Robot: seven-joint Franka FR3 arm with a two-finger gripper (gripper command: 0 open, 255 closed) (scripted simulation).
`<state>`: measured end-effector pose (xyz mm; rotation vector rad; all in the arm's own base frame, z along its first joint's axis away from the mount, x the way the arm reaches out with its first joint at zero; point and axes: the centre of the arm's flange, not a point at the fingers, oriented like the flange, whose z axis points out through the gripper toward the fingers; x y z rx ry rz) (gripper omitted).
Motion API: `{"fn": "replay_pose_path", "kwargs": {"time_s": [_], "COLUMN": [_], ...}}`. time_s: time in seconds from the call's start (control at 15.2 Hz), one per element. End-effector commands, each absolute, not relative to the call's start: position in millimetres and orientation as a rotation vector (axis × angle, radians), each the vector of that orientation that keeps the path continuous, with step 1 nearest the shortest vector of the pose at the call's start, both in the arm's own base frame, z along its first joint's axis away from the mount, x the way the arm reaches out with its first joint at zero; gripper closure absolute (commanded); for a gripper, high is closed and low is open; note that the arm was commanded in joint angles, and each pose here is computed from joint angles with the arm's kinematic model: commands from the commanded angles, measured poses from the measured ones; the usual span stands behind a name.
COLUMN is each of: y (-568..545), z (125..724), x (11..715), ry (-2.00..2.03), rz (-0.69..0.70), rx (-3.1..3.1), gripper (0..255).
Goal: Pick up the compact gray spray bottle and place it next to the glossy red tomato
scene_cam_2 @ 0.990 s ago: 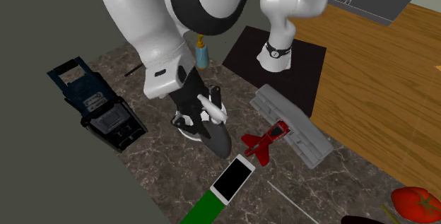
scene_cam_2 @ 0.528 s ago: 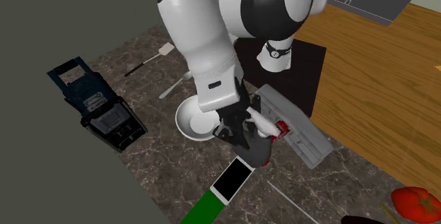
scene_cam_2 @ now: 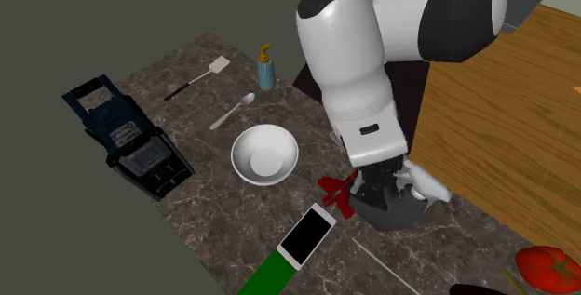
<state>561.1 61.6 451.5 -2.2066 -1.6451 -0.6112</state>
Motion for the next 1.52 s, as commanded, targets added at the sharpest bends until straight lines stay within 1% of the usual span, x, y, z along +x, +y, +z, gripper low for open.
{"fn": "replay_pose_path", "kwargs": {"time_s": [0.0, 1.45], "y": [90, 376], "z": [452, 452], "x": [556, 503], "ry": [-1.644, -1.644], "rz": [-0.612, -0.612], "rx": [-2.208, -2.208], "gripper": [255, 255]}}
